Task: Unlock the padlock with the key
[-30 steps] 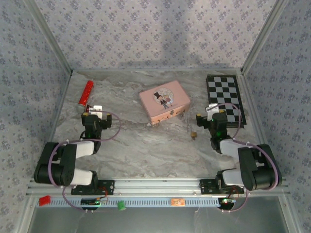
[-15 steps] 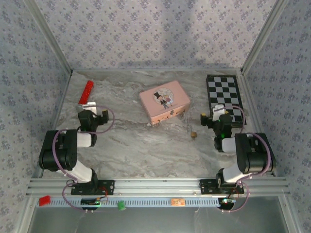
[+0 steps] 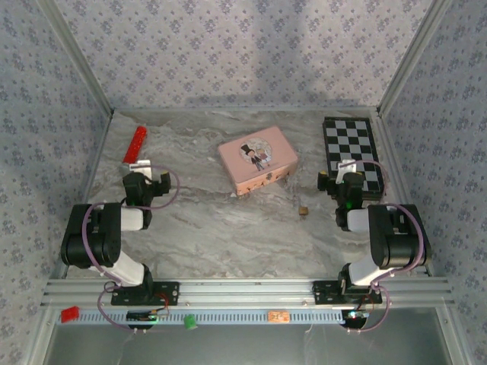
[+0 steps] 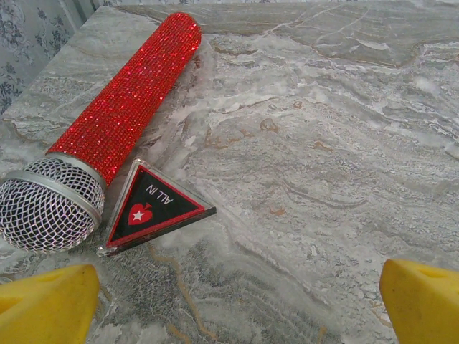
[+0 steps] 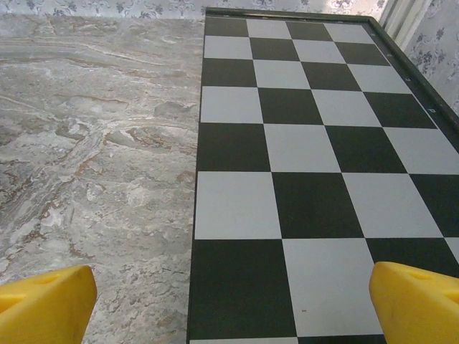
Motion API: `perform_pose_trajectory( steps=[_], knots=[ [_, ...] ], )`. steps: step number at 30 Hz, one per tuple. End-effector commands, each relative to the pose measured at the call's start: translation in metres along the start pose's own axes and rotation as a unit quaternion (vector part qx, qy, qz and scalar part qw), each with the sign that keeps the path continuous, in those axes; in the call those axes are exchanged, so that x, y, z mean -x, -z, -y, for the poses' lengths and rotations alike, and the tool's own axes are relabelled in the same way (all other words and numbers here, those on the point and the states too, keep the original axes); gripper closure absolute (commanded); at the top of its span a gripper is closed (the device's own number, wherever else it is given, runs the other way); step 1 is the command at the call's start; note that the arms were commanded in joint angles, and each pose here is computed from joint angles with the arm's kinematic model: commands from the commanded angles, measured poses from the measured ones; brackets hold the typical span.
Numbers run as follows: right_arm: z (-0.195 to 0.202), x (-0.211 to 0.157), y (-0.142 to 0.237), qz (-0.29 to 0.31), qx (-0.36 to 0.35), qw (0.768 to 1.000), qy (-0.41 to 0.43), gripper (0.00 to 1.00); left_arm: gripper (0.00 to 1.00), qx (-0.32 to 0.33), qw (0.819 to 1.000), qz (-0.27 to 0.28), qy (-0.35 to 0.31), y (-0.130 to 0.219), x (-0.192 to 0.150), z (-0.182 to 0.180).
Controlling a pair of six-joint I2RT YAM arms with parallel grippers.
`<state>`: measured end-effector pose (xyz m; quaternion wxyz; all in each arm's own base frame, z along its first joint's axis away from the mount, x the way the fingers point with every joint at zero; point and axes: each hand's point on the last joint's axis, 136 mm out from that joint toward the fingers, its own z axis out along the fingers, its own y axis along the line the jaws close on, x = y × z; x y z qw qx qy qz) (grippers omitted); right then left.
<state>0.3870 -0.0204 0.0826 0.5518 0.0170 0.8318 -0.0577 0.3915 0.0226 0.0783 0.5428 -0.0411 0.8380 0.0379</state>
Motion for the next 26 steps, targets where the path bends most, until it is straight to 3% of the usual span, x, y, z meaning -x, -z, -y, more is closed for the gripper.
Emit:
perform_pose_trajectory(
  steps=[1, 26],
  knots=[
    [0.0061, 0.0037, -0.0017, 0.002, -0.013, 1.000, -0.012, 0.01, 0.00, -0.010, 1.000, 0.015, 0.009, -0.0005, 0.0121, 0.0042],
    [0.0055, 0.0040, -0.0023, 0.000, -0.007, 1.000, -0.013, 0.01, 0.00, -0.011, 1.000, 0.014, 0.008, -0.0003, 0.0115, 0.0046]
  ],
)
